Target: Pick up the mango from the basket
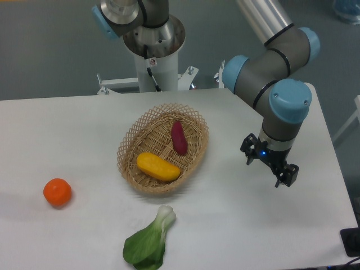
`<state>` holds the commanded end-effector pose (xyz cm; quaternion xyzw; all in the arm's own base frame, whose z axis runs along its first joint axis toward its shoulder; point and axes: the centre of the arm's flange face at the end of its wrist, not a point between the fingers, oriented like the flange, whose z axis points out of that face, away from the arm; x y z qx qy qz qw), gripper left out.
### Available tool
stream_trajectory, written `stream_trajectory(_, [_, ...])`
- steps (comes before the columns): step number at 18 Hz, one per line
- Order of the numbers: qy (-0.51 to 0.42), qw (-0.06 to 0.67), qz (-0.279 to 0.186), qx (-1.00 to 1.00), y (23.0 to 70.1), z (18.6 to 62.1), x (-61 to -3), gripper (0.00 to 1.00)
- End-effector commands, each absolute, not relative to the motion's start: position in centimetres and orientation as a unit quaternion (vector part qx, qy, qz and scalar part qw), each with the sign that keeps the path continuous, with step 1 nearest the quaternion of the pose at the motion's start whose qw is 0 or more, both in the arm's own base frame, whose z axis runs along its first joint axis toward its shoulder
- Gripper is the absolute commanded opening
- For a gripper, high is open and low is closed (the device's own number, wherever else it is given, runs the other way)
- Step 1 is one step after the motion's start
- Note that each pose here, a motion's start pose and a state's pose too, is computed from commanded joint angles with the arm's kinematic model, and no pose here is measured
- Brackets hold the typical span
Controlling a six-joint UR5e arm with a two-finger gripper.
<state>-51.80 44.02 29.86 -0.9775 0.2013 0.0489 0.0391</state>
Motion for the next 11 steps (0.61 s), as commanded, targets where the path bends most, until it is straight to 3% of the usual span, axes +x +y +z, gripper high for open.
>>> stream_trajectory(11, [0.196,0.041,0.045,-0.979,44.42,29.23,-51.18,1.00])
